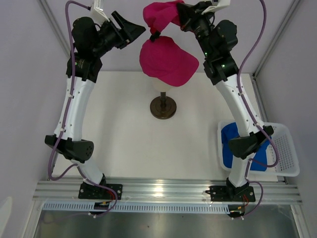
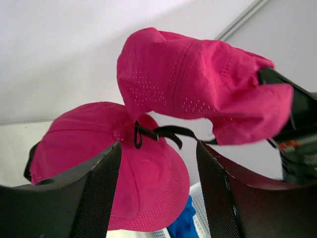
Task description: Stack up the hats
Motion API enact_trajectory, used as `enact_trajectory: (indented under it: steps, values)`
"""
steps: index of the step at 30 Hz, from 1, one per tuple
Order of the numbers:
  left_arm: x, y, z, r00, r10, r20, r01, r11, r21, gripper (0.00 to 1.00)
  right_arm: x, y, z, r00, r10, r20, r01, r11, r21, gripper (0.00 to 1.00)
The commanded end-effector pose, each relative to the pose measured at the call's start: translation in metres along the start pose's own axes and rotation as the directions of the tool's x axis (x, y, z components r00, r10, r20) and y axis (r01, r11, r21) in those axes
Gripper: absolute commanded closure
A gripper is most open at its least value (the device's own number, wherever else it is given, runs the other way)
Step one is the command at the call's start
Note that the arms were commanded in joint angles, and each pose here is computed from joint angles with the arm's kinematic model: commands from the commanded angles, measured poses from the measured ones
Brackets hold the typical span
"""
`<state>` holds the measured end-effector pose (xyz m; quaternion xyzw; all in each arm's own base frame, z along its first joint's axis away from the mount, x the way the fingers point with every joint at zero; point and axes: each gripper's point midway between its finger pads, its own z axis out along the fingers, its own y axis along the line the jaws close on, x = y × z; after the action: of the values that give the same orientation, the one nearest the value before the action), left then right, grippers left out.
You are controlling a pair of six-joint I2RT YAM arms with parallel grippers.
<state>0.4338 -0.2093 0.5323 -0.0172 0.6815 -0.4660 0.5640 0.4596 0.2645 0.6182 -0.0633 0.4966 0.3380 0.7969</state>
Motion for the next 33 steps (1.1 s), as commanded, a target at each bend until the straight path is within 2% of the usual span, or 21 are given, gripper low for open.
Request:
enact_trajectory:
  steps: [1, 7, 15, 20, 22, 23, 25, 30, 33]
  values:
    - [-0.016, 0.000, -0.002, 0.997, 0.043, 0.067, -0.040, 0.998, -0.041, 0.35, -0.036, 0.032, 0.002, 0.988, -0.044, 0.150, 0.044, 0.999, 0.005, 1.00]
    - [-0.018, 0.026, 0.002, 0.997, 0.037, 0.071, -0.029, 0.994, -0.104, 0.35, -0.013, 0.055, 0.004, 0.992, -0.032, 0.122, 0.035, 0.999, -0.020, 1.00]
    - [-0.025, 0.061, 0.007, 0.994, 0.056, 0.091, -0.038, 0.981, -0.189, 0.35, 0.018, 0.062, -0.003, 0.998, -0.017, 0.066, 0.018, 0.999, -0.026, 1.00]
    - [-0.035, 0.075, 0.013, 0.989, 0.106, 0.107, -0.084, 0.979, -0.188, 0.41, 0.035, 0.068, -0.011, 0.999, -0.041, 0.024, 0.042, 0.998, -0.051, 1.00]
    - [-0.029, 0.080, 0.021, 0.989, 0.129, 0.066, -0.117, 0.980, -0.161, 0.43, 0.040, 0.073, -0.017, 0.998, -0.064, 0.007, 0.064, 0.995, -0.078, 1.00]
    - [-0.038, 0.066, 0.019, 0.985, 0.151, 0.079, -0.139, 0.981, -0.135, 0.43, 0.042, 0.079, -0.020, 0.998, -0.068, -0.001, 0.067, 0.992, -0.107, 1.00]
    - [-0.027, 0.085, 0.029, 0.988, 0.153, 0.032, -0.147, 0.977, -0.156, 0.43, 0.056, 0.085, -0.027, 0.996, -0.089, -0.031, 0.085, 0.989, -0.120, 1.00]
    - [-0.013, 0.099, 0.032, 0.988, 0.155, -0.018, -0.155, 0.972, -0.176, 0.43, 0.051, 0.106, -0.051, 0.989, -0.144, -0.019, 0.139, 0.978, -0.153, 1.00]
    - [-0.010, 0.111, 0.028, 0.983, 0.179, -0.039, -0.183, 0.957, -0.224, 0.41, 0.061, 0.111, -0.060, 0.987, -0.149, -0.058, 0.139, 0.978, -0.153, 1.00]
